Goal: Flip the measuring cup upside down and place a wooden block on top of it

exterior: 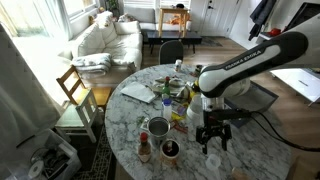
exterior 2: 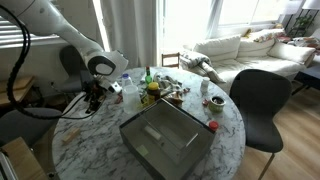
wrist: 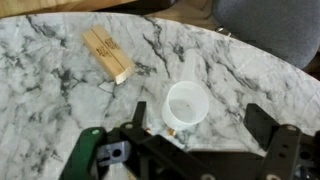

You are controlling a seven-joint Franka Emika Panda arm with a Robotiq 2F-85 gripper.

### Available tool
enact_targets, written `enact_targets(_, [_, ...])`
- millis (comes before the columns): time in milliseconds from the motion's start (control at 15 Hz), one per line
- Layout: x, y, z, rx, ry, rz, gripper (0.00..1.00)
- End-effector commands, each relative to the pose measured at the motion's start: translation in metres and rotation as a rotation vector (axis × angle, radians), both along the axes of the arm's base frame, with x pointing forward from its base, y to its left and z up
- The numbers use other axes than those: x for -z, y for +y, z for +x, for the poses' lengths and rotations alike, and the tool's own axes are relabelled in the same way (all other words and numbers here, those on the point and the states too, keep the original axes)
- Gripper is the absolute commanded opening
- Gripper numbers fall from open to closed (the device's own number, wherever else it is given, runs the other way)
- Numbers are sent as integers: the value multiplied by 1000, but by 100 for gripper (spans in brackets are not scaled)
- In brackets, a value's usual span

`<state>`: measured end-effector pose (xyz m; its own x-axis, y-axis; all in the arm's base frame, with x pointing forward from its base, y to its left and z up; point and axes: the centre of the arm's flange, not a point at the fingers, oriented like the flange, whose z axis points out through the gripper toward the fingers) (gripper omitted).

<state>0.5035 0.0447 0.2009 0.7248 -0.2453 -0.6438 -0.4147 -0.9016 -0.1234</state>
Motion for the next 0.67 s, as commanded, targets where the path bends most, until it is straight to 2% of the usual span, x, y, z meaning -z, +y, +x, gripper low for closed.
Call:
enact_targets(0, [23, 7, 1, 19, 63, 71, 100])
enact_targets(333, [43, 12, -4, 73, 99, 113, 100])
enact_targets(600, [51, 9, -8, 105, 129, 111, 100])
